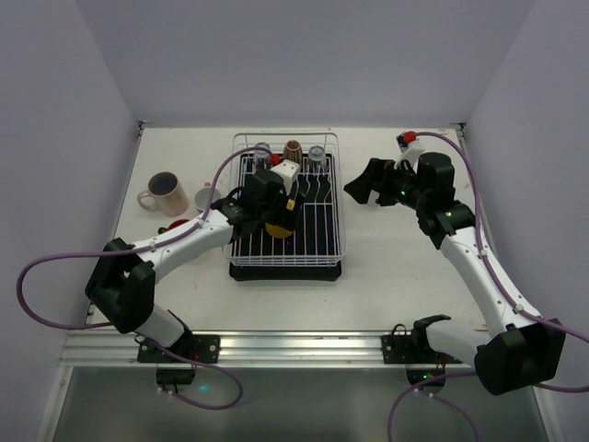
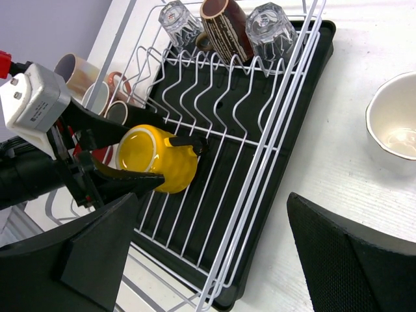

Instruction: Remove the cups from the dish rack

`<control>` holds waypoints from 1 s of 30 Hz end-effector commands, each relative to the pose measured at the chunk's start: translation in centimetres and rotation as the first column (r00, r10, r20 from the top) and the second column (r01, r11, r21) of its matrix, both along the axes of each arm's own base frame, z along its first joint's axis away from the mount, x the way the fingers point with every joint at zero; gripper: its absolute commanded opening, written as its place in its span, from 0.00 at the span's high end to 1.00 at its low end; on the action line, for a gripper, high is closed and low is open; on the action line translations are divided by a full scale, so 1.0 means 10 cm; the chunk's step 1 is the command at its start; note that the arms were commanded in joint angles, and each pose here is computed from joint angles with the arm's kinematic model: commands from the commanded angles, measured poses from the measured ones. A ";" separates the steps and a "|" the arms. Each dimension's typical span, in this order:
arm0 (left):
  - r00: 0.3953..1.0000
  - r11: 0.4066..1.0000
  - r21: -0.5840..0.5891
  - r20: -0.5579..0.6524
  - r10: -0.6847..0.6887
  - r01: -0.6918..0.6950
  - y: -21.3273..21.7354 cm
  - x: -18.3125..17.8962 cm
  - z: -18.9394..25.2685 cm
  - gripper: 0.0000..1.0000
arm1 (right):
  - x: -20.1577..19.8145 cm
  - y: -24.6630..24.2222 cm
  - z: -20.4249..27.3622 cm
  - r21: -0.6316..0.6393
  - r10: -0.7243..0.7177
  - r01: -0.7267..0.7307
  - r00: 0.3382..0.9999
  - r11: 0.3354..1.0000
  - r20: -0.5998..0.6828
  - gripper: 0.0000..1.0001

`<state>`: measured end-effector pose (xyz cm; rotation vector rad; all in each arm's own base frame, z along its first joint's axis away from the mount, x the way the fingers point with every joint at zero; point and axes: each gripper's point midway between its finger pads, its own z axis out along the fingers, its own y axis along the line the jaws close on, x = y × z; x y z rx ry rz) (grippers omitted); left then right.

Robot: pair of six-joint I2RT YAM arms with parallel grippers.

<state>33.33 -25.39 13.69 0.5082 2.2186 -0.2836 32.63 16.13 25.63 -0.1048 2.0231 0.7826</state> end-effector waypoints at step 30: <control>0.952 0.840 -0.535 0.294 0.082 0.092 -0.12 -0.23 1.76 0.87 | -0.77 0.36 0.91 0.444 0.123 -0.245 0.950 0.862 0.287 0.01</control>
